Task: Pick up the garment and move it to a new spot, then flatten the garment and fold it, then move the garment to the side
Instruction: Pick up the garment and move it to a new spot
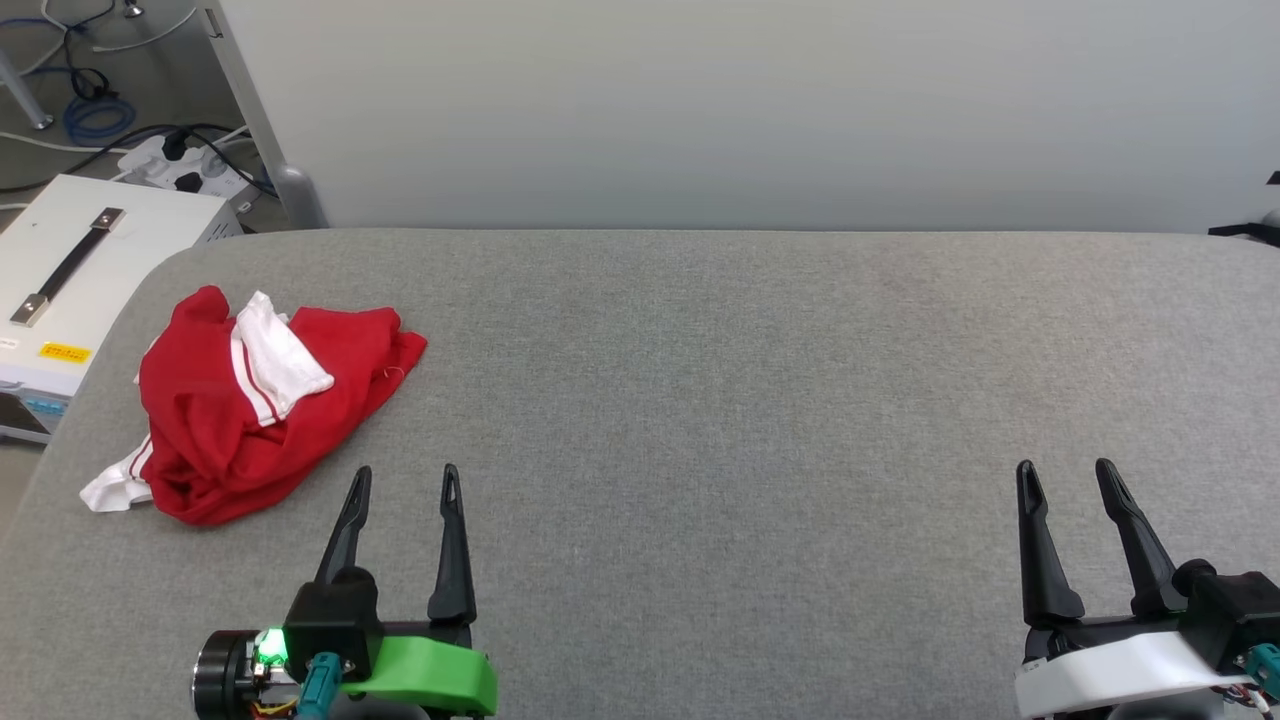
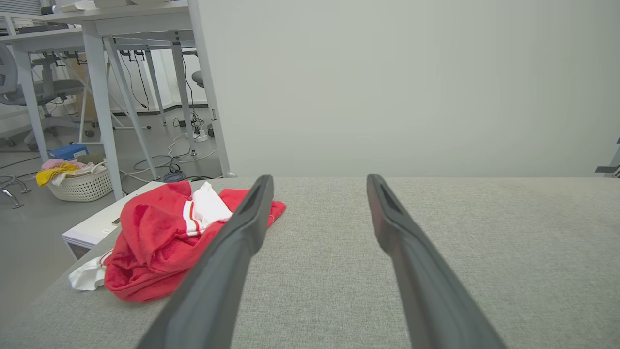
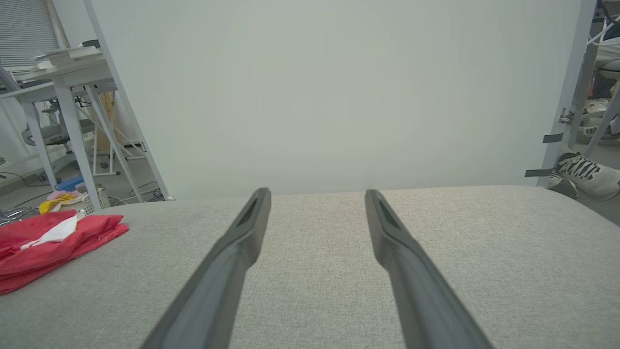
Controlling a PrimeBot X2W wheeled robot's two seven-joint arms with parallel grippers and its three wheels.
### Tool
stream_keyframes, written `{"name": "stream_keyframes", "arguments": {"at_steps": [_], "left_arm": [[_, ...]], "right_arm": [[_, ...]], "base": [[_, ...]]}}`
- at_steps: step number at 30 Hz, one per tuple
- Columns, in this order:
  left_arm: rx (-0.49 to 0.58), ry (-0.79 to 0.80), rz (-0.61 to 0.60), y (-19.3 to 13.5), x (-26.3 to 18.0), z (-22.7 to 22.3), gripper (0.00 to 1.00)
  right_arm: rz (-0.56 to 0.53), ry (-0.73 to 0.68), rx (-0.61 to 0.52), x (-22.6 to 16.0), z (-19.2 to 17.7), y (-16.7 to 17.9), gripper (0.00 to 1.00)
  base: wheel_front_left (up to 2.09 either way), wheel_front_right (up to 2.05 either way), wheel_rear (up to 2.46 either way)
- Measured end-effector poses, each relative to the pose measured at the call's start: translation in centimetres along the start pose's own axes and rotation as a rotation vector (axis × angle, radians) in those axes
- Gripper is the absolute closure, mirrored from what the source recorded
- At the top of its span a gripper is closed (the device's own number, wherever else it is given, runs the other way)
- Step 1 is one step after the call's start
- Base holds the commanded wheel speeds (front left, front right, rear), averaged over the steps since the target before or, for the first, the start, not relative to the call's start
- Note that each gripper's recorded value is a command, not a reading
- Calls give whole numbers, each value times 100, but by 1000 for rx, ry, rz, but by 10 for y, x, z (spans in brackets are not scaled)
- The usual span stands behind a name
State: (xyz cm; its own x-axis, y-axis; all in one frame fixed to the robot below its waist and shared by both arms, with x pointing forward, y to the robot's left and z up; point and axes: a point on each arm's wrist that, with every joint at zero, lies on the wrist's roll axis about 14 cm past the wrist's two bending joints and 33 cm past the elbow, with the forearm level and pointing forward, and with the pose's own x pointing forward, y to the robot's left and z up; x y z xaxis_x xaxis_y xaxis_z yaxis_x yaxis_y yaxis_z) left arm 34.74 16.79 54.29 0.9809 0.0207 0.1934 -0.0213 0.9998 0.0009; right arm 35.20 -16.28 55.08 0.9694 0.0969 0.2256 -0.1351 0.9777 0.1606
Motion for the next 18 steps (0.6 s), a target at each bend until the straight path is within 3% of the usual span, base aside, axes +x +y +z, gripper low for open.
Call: {"name": "stream_keyframes", "arguments": {"at_steps": [18], "left_arm": [[12, 17, 86, 28, -10, -3, 0]], "right_arm": [[75, 22, 18, 13, -11, 24, 0]], "base": [[0, 0, 0]]}}
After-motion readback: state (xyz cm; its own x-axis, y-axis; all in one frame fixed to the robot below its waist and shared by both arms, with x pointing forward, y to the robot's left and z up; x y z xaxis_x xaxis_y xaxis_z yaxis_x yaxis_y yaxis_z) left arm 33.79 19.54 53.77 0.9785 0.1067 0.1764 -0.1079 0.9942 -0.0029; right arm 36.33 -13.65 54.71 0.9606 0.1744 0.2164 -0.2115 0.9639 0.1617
